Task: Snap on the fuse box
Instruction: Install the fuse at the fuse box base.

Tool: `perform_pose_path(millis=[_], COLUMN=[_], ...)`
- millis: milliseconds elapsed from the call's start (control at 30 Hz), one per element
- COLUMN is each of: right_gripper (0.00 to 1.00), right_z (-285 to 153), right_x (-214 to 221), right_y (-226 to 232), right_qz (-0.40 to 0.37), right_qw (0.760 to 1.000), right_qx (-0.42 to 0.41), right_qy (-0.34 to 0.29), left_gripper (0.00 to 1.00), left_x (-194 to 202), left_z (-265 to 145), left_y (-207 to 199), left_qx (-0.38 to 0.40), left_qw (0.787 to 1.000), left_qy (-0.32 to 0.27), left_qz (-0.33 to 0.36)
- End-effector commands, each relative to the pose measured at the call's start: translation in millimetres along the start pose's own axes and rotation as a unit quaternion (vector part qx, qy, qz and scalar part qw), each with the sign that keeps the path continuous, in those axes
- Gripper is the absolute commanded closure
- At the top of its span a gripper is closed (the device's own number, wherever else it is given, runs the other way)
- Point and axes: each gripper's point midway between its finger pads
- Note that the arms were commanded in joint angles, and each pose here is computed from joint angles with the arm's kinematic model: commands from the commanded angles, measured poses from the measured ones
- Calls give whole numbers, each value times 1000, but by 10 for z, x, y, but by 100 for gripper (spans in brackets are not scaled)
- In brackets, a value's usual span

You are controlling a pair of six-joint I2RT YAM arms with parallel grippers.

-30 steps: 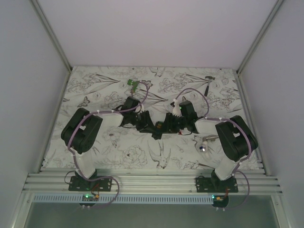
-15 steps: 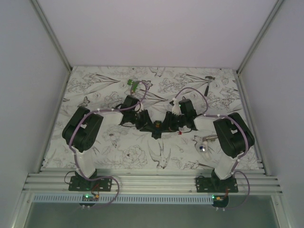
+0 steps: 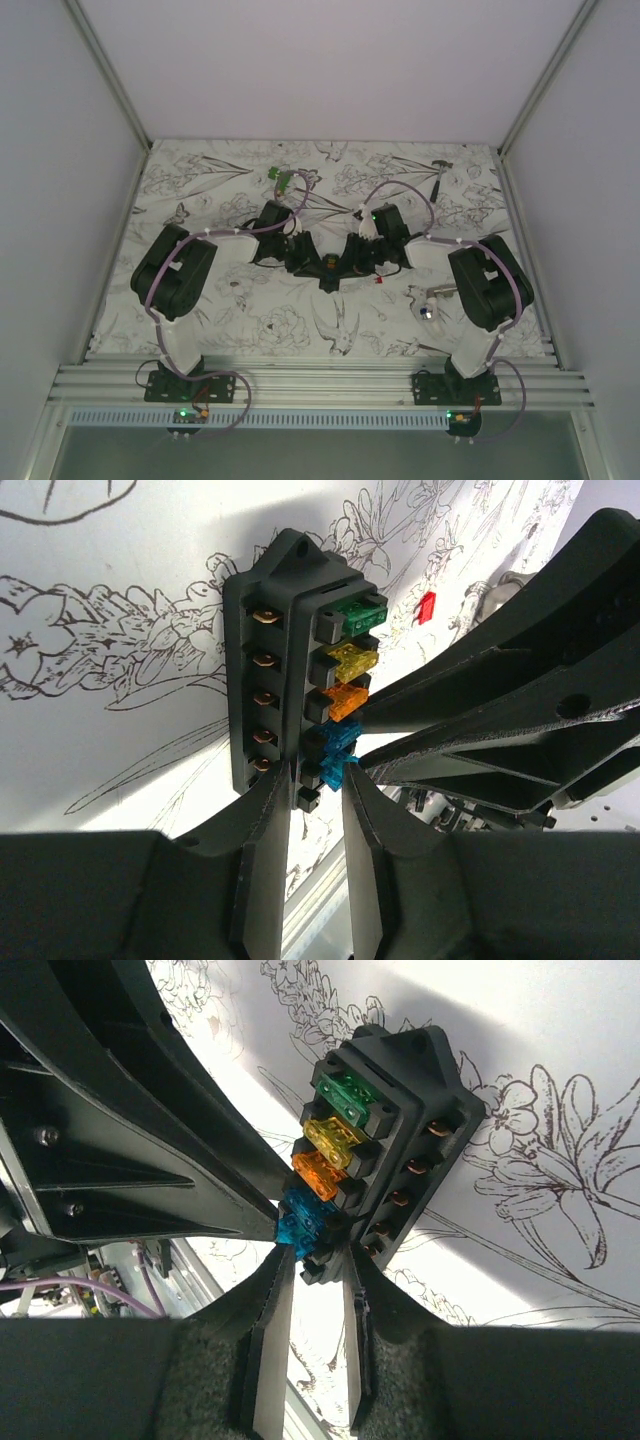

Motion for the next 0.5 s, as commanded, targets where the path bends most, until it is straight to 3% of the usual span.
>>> perform_pose_path(millis=[0,467], right_gripper=[82,87], right_z=[216,281], right_x=[389,534], right_y=[-342,-448], right_qz=[-22,-38], right_qw=[994,984], right_qx=[94,146], right_qy=[56,92], left_gripper=[82,91], left_x=[354,443], left_z=[128,127], left_y=[589,881], left_qx=[-90,-145], left_qw=[995,988], left_qy=[44,48], left_qz=[-20,-23])
Point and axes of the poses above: each gripper's point midway between its finger pads, its own z axis out along the fingers, its own y axis along the line the jaws close on, x = y × z, and after that the axes turned 14 degrees about -z, right-handed
